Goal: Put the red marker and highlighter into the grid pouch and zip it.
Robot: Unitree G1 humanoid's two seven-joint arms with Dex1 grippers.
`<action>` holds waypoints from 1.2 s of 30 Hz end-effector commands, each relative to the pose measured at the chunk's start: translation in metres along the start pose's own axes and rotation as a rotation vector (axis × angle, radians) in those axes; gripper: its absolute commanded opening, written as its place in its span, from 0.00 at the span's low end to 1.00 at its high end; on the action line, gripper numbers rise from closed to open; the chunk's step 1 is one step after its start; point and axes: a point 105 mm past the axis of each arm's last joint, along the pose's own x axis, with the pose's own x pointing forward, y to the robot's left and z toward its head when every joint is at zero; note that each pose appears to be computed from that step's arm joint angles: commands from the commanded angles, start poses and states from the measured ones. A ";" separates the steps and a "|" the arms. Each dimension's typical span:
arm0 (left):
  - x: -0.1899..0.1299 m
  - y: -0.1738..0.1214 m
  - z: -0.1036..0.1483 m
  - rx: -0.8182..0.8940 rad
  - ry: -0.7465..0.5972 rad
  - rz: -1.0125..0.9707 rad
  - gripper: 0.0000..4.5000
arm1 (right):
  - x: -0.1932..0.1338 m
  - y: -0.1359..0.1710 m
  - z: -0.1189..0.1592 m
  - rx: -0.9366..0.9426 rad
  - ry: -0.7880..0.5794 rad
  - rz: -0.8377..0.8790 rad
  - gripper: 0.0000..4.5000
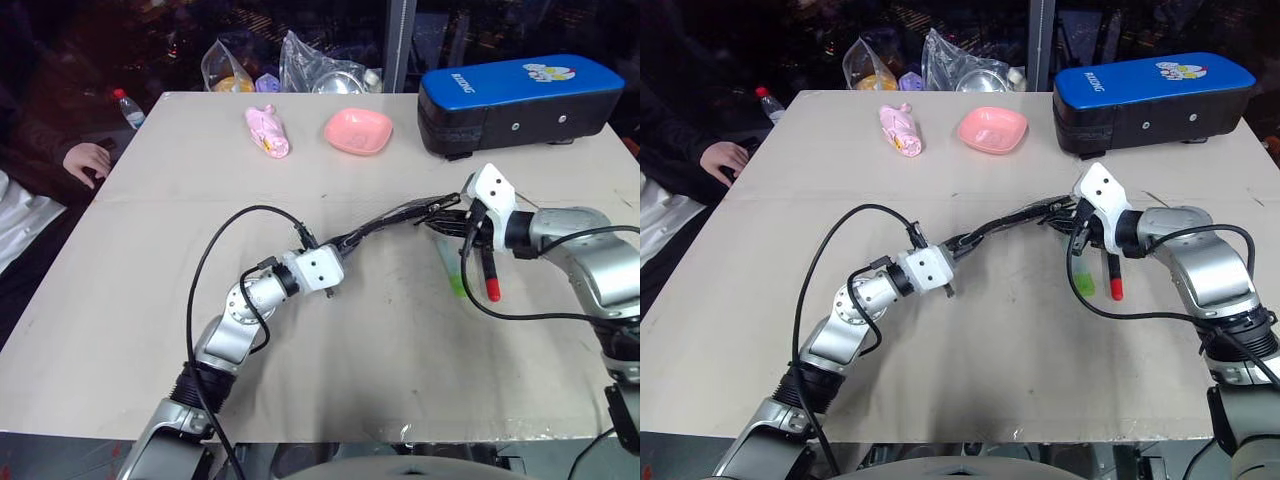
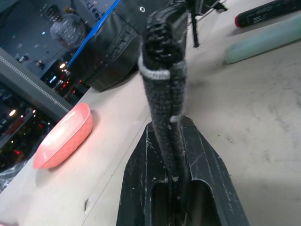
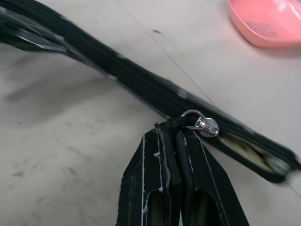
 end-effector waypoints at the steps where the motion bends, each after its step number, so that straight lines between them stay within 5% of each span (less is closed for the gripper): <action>1: 0.003 0.000 0.009 0.020 -0.042 -0.001 0.00 | 0.001 0.008 0.018 -0.066 -0.045 0.051 0.01; 21: 0.007 -0.003 0.006 0.026 -0.038 -0.019 0.00 | 0.021 0.061 0.054 -0.157 -0.134 0.273 0.01; 36: 0.009 0.004 0.006 0.004 -0.037 0.026 0.00 | 0.025 0.091 0.046 -0.180 -0.089 0.380 0.01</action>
